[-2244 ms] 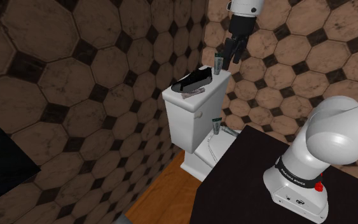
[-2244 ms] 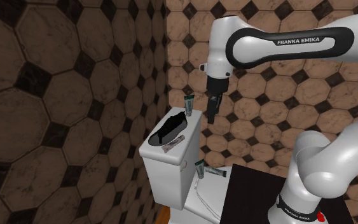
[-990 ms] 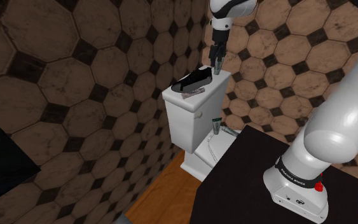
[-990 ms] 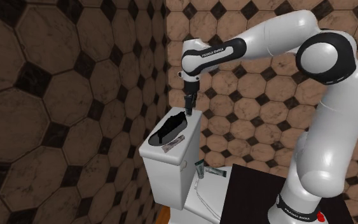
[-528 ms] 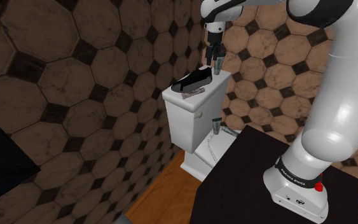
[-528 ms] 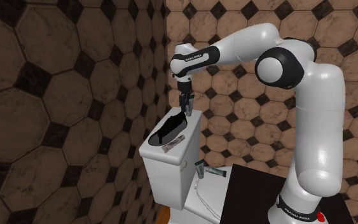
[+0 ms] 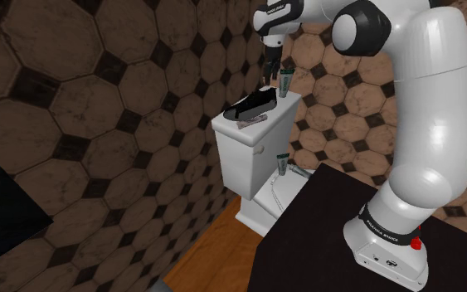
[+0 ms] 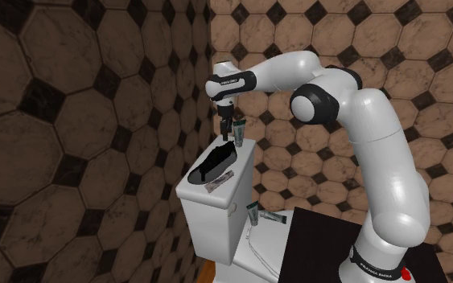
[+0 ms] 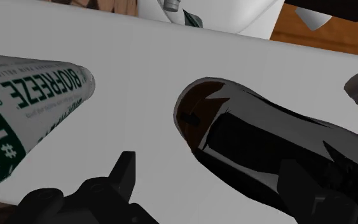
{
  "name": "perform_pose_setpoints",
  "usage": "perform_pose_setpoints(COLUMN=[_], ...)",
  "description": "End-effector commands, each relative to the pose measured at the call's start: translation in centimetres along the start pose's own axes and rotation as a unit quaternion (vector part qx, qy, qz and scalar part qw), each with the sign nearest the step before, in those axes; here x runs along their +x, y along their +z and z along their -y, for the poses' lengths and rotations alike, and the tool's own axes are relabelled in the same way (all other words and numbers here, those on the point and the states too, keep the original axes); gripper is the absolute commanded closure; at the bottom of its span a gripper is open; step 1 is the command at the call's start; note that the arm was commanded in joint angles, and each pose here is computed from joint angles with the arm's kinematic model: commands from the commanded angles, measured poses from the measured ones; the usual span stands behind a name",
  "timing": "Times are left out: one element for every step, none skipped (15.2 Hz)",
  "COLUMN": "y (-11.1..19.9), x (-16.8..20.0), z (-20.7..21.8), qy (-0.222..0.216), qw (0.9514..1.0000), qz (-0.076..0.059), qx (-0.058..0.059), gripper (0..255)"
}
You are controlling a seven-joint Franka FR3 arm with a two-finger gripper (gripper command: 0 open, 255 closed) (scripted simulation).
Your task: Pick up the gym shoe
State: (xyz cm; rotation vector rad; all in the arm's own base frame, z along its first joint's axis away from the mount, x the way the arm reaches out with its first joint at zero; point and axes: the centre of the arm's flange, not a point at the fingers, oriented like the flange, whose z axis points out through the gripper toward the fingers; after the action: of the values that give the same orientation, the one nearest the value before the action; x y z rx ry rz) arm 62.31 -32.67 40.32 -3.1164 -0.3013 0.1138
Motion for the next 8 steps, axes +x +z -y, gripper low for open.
perform_pose_setpoints(y=[1.0,1.5,2.1,2.6,3.4,3.4,3.4,3.4], x=[0.2,0.3,0.3,0.4,0.4,0.4,0.4,0.4], z=[-0.1,-0.1,-0.1,-0.2,-0.2,-0.2,-0.2,-0.2], qy=[-0.001,-0.001,-0.001,-0.001,-0.001,-0.001,-0.001,-0.001], qw=[1.0000,1.0000,1.0000,1.0000,1.0000,1.0000,1.0000,1.0000], qz=[0.000,0.000,0.000,0.000,0.000,0.000,0.000,0.000], qx=[0.000,0.000,0.000,0.000,0.000,0.000,0.000,0.000], gripper=[0,0,0,0,0,0,0,255])
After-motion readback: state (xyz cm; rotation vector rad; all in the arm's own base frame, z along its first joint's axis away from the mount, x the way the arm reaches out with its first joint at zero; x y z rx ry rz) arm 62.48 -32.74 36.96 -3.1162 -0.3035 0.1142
